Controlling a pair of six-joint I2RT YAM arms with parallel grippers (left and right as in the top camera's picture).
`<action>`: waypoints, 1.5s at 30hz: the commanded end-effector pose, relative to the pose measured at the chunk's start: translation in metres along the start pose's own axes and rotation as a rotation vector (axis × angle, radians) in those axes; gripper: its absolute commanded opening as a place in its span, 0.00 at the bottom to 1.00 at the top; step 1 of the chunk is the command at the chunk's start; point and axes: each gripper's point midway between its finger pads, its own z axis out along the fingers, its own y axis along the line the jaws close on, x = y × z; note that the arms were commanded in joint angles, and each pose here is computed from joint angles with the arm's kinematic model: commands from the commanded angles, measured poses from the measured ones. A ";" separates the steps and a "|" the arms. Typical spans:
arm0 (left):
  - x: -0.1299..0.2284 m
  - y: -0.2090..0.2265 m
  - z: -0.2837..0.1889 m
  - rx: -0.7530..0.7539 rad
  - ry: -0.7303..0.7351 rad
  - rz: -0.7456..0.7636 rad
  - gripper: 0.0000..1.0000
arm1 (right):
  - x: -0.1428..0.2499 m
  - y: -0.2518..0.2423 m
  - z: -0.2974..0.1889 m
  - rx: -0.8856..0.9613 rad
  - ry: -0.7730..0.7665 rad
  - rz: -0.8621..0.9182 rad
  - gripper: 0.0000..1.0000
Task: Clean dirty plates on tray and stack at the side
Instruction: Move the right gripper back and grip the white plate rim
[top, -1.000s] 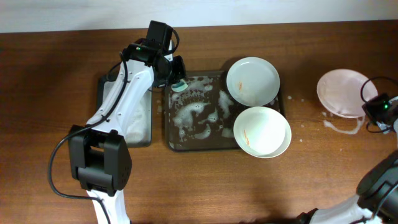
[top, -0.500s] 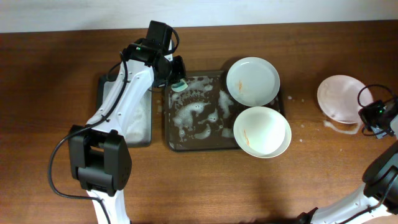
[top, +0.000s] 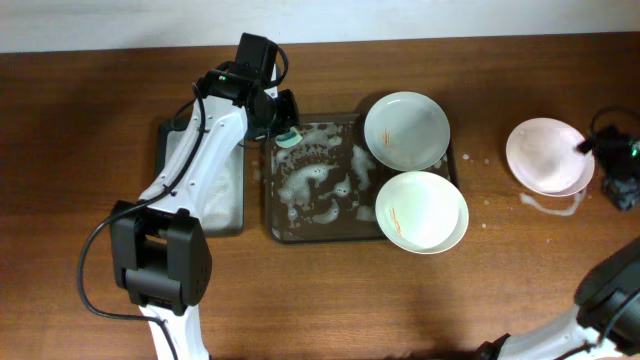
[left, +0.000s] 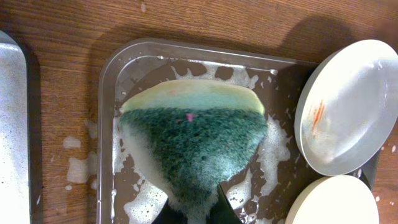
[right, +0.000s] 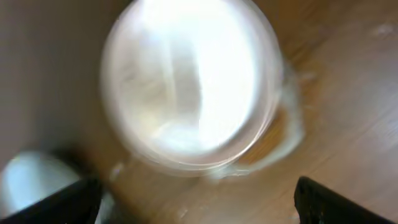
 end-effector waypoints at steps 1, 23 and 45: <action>-0.003 -0.002 -0.004 0.000 -0.015 -0.001 0.01 | 0.056 0.057 -0.015 -0.133 0.164 -0.224 0.98; -0.002 -0.001 -0.004 -0.003 -0.009 0.002 0.00 | 0.214 0.022 0.075 0.187 0.492 -0.547 0.24; 0.000 -0.001 -0.004 -0.006 -0.004 0.005 0.01 | 0.253 0.045 0.081 0.177 0.539 -0.678 0.08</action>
